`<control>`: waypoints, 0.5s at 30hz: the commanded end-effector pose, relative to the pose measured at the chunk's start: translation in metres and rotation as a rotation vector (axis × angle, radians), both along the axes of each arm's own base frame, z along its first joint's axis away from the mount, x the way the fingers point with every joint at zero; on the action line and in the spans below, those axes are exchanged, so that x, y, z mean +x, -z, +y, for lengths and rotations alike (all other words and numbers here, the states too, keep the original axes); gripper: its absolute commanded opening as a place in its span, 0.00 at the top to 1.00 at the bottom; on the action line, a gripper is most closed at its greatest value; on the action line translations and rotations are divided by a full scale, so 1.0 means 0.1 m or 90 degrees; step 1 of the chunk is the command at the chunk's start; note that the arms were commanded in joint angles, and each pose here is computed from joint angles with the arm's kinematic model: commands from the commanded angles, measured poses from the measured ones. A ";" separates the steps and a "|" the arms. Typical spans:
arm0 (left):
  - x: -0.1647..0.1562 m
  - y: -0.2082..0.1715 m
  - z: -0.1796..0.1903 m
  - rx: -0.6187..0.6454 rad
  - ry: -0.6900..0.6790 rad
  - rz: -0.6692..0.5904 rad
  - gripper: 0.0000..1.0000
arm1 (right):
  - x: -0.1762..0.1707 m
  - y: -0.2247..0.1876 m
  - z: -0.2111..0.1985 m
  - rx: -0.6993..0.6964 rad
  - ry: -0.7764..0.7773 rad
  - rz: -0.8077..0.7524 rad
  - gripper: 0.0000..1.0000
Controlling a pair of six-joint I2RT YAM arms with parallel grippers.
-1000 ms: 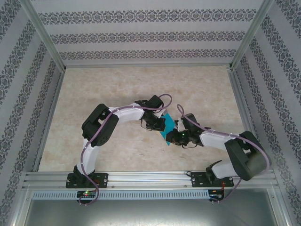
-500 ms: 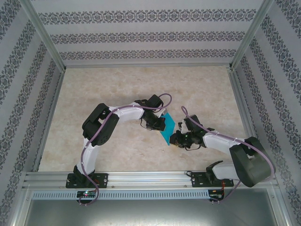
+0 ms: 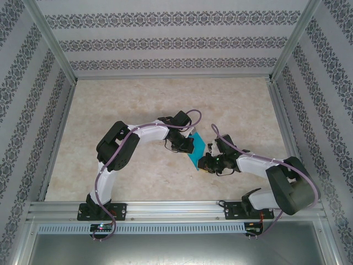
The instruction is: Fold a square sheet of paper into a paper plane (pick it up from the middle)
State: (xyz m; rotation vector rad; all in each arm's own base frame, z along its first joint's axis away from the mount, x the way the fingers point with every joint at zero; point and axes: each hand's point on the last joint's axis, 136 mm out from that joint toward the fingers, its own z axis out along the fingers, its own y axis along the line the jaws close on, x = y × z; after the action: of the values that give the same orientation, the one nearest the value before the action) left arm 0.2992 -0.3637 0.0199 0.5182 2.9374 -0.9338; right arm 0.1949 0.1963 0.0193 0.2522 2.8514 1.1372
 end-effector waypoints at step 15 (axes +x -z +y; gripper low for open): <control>-0.04 0.49 0.30 0.093 -0.008 0.023 0.91 | 0.03 -0.07 0.14 0.021 -0.028 -0.011 0.85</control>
State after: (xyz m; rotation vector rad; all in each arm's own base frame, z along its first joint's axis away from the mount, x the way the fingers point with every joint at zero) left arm 0.2991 -0.3637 0.0193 0.5221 2.9376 -0.9348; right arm 0.1941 0.2023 0.0213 0.2223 2.8541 1.1603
